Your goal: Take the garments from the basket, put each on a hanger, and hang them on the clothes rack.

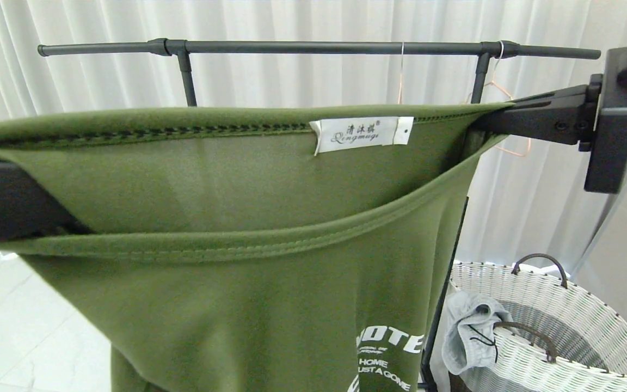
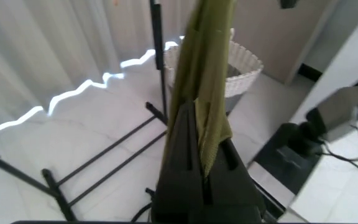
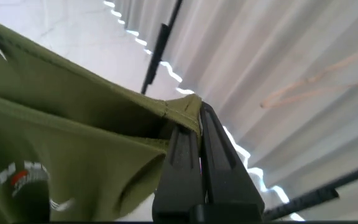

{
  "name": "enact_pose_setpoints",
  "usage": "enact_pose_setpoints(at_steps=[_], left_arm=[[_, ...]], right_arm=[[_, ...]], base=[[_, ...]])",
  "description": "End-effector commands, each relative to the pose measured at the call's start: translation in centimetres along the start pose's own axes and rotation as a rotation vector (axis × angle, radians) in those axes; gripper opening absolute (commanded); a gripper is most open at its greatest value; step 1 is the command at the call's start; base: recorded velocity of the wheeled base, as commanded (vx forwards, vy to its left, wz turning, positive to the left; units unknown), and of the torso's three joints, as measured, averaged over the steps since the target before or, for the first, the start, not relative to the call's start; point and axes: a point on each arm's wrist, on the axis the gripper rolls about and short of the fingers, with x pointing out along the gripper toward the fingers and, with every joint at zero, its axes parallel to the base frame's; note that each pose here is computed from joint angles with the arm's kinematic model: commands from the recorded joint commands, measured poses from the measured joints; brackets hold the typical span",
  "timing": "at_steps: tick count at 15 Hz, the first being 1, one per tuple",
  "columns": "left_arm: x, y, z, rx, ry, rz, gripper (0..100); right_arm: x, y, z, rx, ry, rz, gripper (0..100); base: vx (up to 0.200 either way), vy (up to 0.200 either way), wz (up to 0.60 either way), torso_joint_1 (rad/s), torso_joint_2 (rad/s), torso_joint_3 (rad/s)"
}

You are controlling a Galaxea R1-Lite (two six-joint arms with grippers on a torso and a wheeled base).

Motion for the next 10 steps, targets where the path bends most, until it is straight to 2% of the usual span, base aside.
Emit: enact_pose_setpoints(at_steps=[1, 4, 7, 10], left_arm=[[1.5, 0.3, 0.8, 0.016, -0.013, 0.071, 0], [4.1, 1.3, 1.2, -0.009, -0.046, 0.181, 0], [5.7, 1.2, -0.3, -0.004, -0.031, 0.204, 0], [6.0, 1.1, 0.0, -0.014, -0.065, 0.212, 0]], right_arm=[[-1.6, -0.2, 0.3, 0.006, -0.014, -0.036, 0], [-4.0, 0.1, -0.3, 0.035, 0.012, -0.034, 0], [-4.5, 0.2, -0.4, 0.035, 0.013, -0.033, 0], [-4.5, 0.3, -0.4, 0.035, 0.014, -0.031, 0]], base=[[0.0, 0.0, 0.0, 0.0, 0.0, 0.0], [0.0, 0.0, 0.0, 0.0, 0.0, 0.0], [0.0, 0.0, 0.0, 0.0, 0.0, 0.0], [0.0, 0.0, 0.0, 0.0, 0.0, 0.0]])
